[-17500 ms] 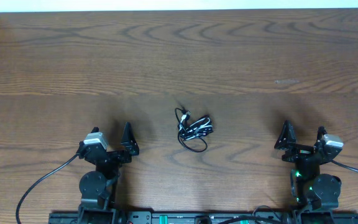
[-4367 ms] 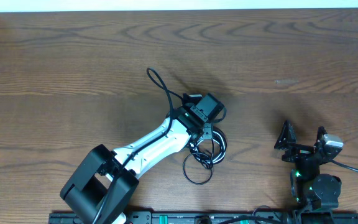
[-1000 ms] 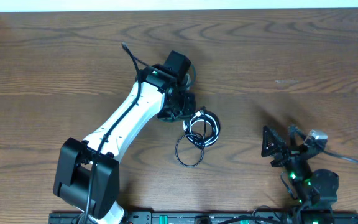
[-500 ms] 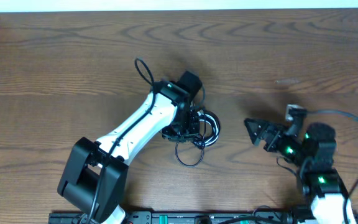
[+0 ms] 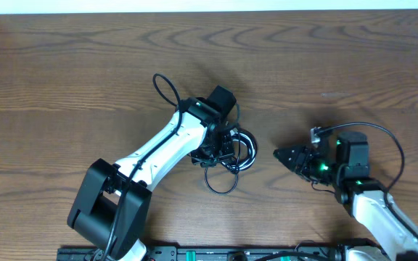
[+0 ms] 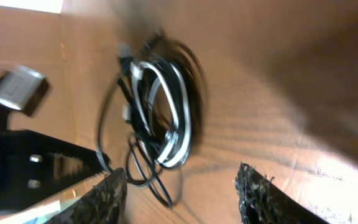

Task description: Untangle cables

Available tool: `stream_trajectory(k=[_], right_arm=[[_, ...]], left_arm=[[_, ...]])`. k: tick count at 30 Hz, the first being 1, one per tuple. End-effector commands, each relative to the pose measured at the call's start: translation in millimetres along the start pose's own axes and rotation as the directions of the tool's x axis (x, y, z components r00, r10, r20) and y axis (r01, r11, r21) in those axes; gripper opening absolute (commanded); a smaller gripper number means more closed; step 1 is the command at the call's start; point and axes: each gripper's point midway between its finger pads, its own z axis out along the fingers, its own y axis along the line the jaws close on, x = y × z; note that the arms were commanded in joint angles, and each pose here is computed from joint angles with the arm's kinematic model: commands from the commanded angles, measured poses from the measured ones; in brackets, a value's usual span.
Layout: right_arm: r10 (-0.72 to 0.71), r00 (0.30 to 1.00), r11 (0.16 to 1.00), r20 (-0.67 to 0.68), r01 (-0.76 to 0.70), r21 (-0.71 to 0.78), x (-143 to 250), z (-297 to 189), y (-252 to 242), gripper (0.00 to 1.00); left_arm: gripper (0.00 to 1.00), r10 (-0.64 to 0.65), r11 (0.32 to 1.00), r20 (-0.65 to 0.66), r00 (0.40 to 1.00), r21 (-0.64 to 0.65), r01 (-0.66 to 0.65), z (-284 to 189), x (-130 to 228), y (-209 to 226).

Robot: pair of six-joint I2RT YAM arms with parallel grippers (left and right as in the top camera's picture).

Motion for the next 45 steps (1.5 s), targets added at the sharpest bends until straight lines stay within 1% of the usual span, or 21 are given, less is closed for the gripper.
stream_trajectory(k=[1,2,3,4,7,9,11,12,13,16,18,21,26,28,33,41,45], right_arm=[[0.024,0.999,0.999,-0.034,-0.023,0.027,5.0,9.2,-4.7,0.54],[0.027,0.999,0.999,-0.035,-0.026,0.044,5.8,11.5,-8.5,0.53],[0.032,0.999,0.997,-0.032,-0.03,0.065,5.9,13.5,-13.1,0.52],[0.043,0.999,0.995,-0.028,-0.04,0.088,6.3,15.4,-17.9,0.5],[0.086,0.996,0.985,-0.005,-0.084,0.149,5.9,20.8,-30.1,0.49],[0.082,0.997,0.985,-0.001,-0.081,0.156,5.6,25.1,-31.0,0.49],[0.056,0.998,0.988,-0.01,-0.054,0.142,7.0,30.3,-26.9,0.49],[0.042,0.999,0.99,-0.014,-0.04,0.138,7.9,33.0,-25.0,0.49],[0.04,0.999,0.989,-0.013,-0.038,0.14,8.5,35.2,-24.4,0.49],[0.084,0.996,0.98,0.01,-0.084,0.181,9.8,39.8,-30.8,0.51],[0.083,0.996,0.976,0.02,-0.086,0.198,10.5,43.2,-32.9,0.54],[0.047,0.999,0.978,0.026,-0.052,0.201,11.0,49.3,-30.4,0.58],[-0.012,1.0,0.989,0.026,0.008,0.148,10.6,59.8,-16.1,0.59],[-0.019,1.0,0.99,0.025,0.015,0.144,11.5,63.2,-15.1,0.6],[0.045,0.999,0.981,0.03,-0.05,0.186,16.1,69.4,-27.3,0.58],[0.009,1.0,0.987,0.007,-0.01,0.163,23.1,82.7,-24.7,0.58],[0.005,1.0,0.982,0.003,-0.005,0.19,27.4,86.4,-31.6,0.56]], left_arm=[[0.38,-0.033,0.999,0.005,0.999,-0.01,0.033,0.4,-1.0,2.2],[0.42,-0.033,0.999,0.006,0.999,-0.012,0.033,0.6,-1.0,2.8],[0.44,-0.034,0.999,0.008,0.999,-0.018,0.035,1.5,-1.5,3.9],[0.43,-0.035,0.999,0.01,0.999,-0.021,0.035,2.7,-1.9,4.9],[0.43,-0.068,0.997,0.005,0.998,-0.031,0.068,10.9,-0.9,10.0],[0.44,-0.107,0.993,-0.004,0.994,-0.042,0.107,16.0,1.1,13.8],[0.44,-0.118,0.992,-0.005,0.993,-0.044,0.118,18.0,0.9,14.4],[0.52,-0.117,0.992,-0.003,0.993,-0.042,0.117,18.0,0.1,13.9],[0.55,-0.115,0.993,0.0,0.993,-0.038,0.115,18.1,-0.8,13.1],[0.55,-0.112,0.993,0.008,0.994,-0.028,0.112,18.2,-3.1,10.9],[0.56,-0.109,0.994,0.013,0.994,-0.023,0.11,18.2,-4.2,9.6],[0.58,-0.108,0.994,0.015,0.994,-0.02,0.109,18.2,-5.0,9.1],[0.57,-0.107,0.994,0.019,0.994,-0.015,0.107,18.2,-6.1,7.8],[0.57,-0.107,0.994,0.018,0.994,-0.015,0.107,18.3,-5.9,8.0],[0.57,-0.106,0.994,0.02,0.994,-0.014,0.107,18.3,-6.4,7.8],[0.58,-0.107,0.994,0.018,0.994,-0.017,0.107,19.1,-5.7,8.7],[0.57,-0.108,0.994,0.015,0.994,-0.021,0.109,20.1,-4.8,10.0]])
